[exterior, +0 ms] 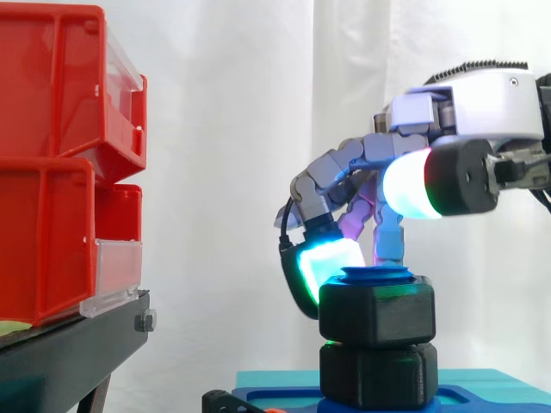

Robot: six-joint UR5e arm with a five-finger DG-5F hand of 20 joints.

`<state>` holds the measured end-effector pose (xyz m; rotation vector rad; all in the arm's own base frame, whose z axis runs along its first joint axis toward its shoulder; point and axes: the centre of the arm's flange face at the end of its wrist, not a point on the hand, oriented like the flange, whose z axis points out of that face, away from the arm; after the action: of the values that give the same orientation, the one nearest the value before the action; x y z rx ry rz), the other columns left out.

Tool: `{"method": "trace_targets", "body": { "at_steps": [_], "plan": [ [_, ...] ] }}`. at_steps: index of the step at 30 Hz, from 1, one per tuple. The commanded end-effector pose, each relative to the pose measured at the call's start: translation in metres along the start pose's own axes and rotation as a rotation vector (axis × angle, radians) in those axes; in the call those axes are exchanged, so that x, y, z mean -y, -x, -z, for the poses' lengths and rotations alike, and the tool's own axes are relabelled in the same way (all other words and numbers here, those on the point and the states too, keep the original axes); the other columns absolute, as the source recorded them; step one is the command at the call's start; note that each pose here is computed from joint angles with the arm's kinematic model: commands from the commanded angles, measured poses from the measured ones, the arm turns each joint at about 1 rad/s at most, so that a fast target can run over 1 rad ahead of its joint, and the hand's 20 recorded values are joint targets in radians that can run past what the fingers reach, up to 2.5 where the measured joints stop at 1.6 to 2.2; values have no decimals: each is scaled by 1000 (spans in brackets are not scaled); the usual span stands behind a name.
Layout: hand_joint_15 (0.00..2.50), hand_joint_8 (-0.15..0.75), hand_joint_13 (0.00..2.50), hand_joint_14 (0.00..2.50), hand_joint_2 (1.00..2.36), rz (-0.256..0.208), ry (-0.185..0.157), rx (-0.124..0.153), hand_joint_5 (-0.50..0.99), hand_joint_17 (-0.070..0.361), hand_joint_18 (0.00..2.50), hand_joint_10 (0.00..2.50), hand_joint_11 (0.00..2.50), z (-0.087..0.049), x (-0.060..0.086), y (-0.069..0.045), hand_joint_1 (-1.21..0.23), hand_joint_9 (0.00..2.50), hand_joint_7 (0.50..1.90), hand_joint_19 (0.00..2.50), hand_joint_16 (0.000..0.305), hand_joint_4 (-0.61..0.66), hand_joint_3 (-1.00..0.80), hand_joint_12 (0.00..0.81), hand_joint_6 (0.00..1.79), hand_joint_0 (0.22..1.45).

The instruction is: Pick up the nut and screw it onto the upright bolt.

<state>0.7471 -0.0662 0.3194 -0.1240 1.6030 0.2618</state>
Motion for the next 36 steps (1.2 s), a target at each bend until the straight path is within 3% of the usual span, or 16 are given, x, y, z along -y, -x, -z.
{"method": "trace_targets", "body": {
  "at_steps": [1, 6, 7, 9, 12, 13, 20, 23, 24, 28, 36],
  "plan": [
    [0, 251, 949, 0, 1000, 3, 10, 10, 51, 10, 450, 1, 0, 0, 6, 12, -182, 1528, 1318, 0, 4, 61, -500, 149, 681, 529],
    [0, 258, 1044, 0, 1000, 4, 12, 1, 58, 7, 541, 0, 0, 2, 12, 31, -191, 1614, 1313, 0, 3, 75, -500, 143, 671, 525],
    [0, 259, 1048, 0, 1000, 13, 6, 2, 60, 7, 559, 0, 0, 4, 17, 39, -194, 1624, 1318, 0, 3, 78, -500, 141, 668, 524],
    [0, 266, 1051, 0, 1000, 14, 6, 0, 61, 6, 571, 0, 0, 5, 18, 42, -194, 1637, 1310, 0, 3, 73, -500, 141, 666, 523],
    [0, 276, 1031, 0, 1000, 13, 9, -4, 66, 9, 563, 0, 17, 5, 19, 45, -186, 1600, 1478, 0, 4, 69, -500, 159, 583, 522],
    [0, 286, 995, 0, 1000, 15, 9, 2, 68, 15, 538, 3, 33, 5, 19, 48, -180, 1539, 1631, 0, 6, 115, -500, 173, 503, 520],
    [0, 303, 860, 0, 1000, 22, 13, 19, -25, 40, 427, 0, 0, 1, 14, 49, -163, 1358, 1085, 0, 18, 261, -500, 209, 505, 514],
    [0, 291, 721, 0, 1000, 27, 13, 9, -61, 49, 319, 0, 0, 0, 11, 41, -150, 1240, 951, 0, 22, 268, -500, 224, 504, 507],
    [0, 285, 669, 0, 1000, 28, -1, -10, -72, 50, 270, 0, 0, 2, 10, 27, -144, 1172, 917, 0, 22, 261, -500, 240, 504, 504],
    [0, 263, 492, 0, 1000, 29, -37, 20, -105, 59, 75, 0, 0, -4, 3, 12, -120, 960, 796, 0, 26, 224, -500, 281, 503, 494],
    [0, 233, 305, 0, 1000, 21, -24, 48, -131, 72, 0, 0, 0, -12, -15, 10, -84, 641, 598, 0, 32, 241, -500, 305, 501, 482]
  ]
}}
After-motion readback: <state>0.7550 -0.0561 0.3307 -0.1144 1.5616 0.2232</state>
